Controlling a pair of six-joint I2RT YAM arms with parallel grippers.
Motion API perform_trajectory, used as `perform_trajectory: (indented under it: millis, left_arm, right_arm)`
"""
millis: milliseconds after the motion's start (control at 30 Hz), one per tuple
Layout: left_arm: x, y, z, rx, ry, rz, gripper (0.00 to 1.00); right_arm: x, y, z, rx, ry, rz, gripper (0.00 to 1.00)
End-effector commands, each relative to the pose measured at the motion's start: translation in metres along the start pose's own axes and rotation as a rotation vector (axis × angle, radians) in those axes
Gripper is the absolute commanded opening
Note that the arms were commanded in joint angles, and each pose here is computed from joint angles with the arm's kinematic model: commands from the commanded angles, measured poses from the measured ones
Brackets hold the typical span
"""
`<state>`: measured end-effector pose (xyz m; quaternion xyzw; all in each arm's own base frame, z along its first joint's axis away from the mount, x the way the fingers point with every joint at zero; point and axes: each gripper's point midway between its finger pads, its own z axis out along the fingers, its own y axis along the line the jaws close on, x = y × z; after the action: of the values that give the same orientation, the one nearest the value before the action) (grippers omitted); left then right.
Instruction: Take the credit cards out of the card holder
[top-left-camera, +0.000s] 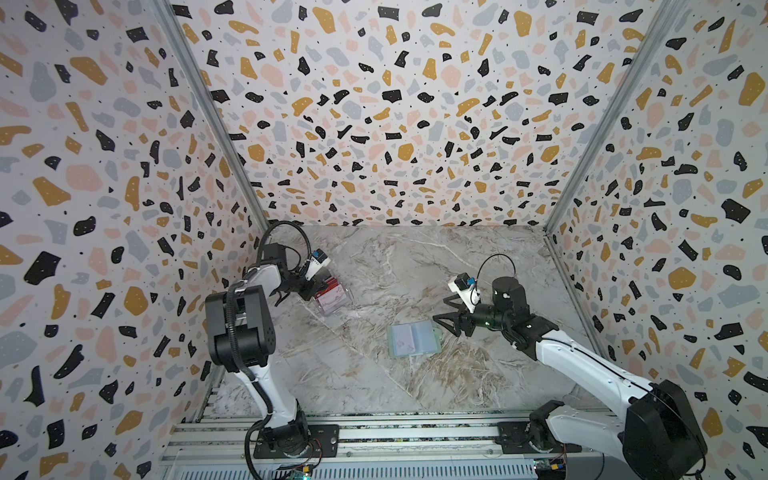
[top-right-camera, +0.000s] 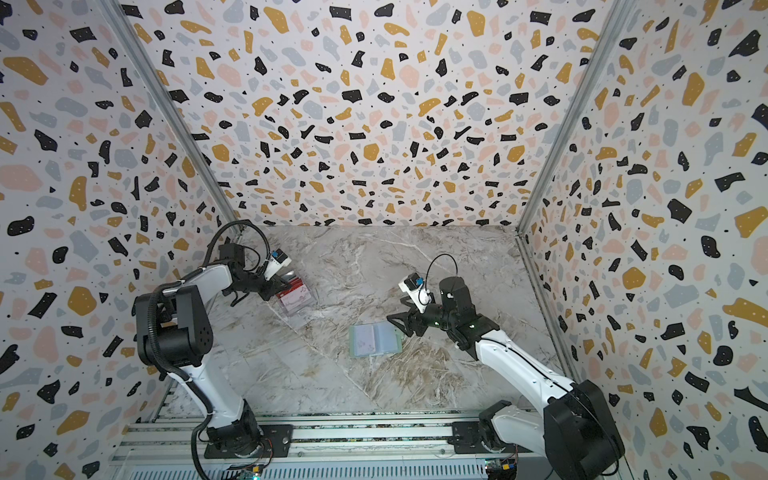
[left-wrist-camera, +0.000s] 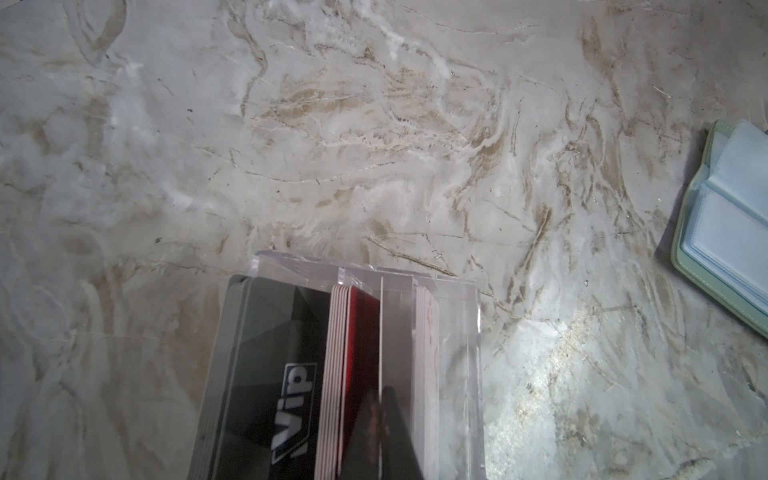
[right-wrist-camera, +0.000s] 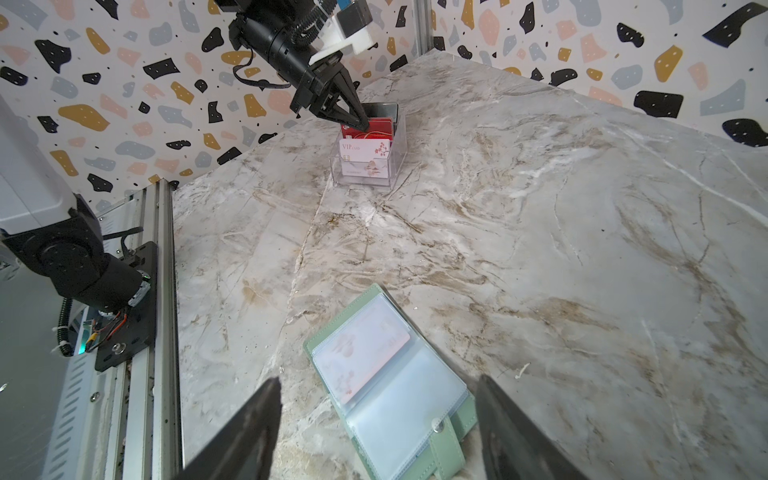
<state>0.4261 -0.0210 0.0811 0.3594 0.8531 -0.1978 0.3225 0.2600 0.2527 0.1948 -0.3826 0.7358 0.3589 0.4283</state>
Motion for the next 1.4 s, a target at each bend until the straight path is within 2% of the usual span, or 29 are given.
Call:
perform_trajectory:
  millis: [0, 400, 667, 900, 1133, 1200, 1367]
  left_arm:
    - [0.003, -0.003, 0.006, 0.015, 0.007, -0.025, 0.06]
    - [-0.003, -0.002, 0.004, -0.003, 0.022, -0.033, 0.18]
    - [-0.02, -0.006, -0.007, -0.036, 0.009, -0.007, 0.22]
    - [-0.032, -0.012, -0.014, -0.045, 0.029, 0.012, 0.23]
    - [-0.048, -0.01, -0.029, -0.108, 0.011, 0.009, 0.23]
    - [-0.053, -0.003, -0.036, -0.164, 0.003, -0.022, 0.23]
    - [-0.07, -0.007, -0.049, -0.193, -0.018, -0.052, 0.24]
  right_arm:
    - [-0.01, 0.001, -0.007, 0.013, -0.034, -0.022, 0.74]
    - [-0.009, 0.001, -0.007, 0.018, -0.035, -0.021, 0.74]
    - [-0.009, 0.0, -0.007, 0.021, -0.035, -0.02, 0.74]
    - [-0.011, 0.001, -0.007, 0.019, -0.037, -0.023, 0.74]
    - [-0.011, 0.001, -0.008, 0.021, -0.038, -0.023, 0.74]
    - [-0.012, 0.001, -0.008, 0.02, -0.039, -0.025, 0.74]
    - [-0.011, 0.001, -0.007, 0.016, -0.037, -0.023, 0.74]
